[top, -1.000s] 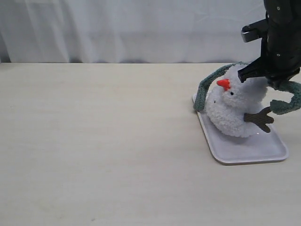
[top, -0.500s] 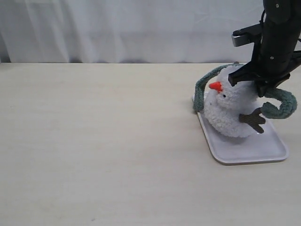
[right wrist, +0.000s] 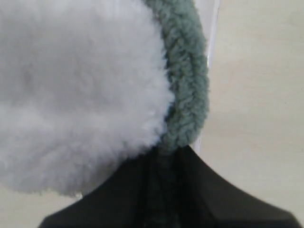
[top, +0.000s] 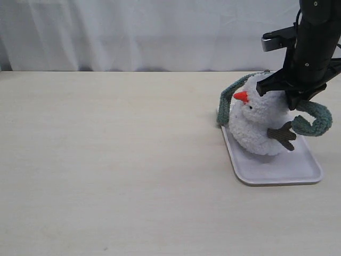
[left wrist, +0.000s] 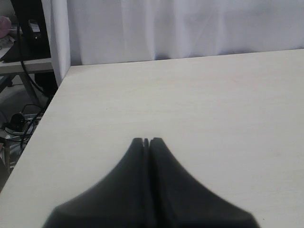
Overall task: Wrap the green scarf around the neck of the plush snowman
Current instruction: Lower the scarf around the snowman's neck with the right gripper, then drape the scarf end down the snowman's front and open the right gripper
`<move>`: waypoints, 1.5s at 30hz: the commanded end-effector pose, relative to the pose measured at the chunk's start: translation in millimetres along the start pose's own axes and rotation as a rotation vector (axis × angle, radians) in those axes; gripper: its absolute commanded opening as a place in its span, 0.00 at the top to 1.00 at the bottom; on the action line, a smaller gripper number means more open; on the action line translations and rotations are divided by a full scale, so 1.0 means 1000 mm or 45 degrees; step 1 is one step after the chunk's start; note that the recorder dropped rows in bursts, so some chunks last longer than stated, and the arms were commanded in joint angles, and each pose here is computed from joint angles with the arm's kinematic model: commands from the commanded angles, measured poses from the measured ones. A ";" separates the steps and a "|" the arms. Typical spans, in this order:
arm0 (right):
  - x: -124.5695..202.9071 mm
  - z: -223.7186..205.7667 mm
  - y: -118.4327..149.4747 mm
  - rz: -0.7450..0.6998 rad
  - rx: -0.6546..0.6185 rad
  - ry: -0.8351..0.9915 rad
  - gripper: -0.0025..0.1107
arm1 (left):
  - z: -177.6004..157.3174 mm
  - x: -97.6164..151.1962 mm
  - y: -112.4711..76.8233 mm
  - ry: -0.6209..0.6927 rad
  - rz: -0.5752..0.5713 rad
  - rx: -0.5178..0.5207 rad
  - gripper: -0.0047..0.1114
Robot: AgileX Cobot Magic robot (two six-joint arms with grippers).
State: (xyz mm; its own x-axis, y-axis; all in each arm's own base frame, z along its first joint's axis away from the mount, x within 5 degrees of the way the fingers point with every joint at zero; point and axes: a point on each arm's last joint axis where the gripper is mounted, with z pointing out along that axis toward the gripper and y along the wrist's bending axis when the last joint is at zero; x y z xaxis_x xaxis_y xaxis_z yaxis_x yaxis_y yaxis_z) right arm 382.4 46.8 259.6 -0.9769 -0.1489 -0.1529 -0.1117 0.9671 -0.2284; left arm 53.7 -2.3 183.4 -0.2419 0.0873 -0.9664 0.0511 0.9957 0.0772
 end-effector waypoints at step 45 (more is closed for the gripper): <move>0.001 -0.029 -0.024 0.322 -0.880 -0.112 0.81 | 0.000 -0.001 0.000 -0.017 -0.009 0.006 0.96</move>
State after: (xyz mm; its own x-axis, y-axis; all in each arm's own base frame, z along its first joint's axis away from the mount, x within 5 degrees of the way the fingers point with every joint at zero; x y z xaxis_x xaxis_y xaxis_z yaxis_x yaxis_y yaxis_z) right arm 381.0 36.4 290.6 -0.9731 0.1193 -0.1973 -0.0067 0.8408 0.5413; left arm 53.7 -2.3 183.4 -0.2419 0.0873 -0.9664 0.0511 0.9957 0.0772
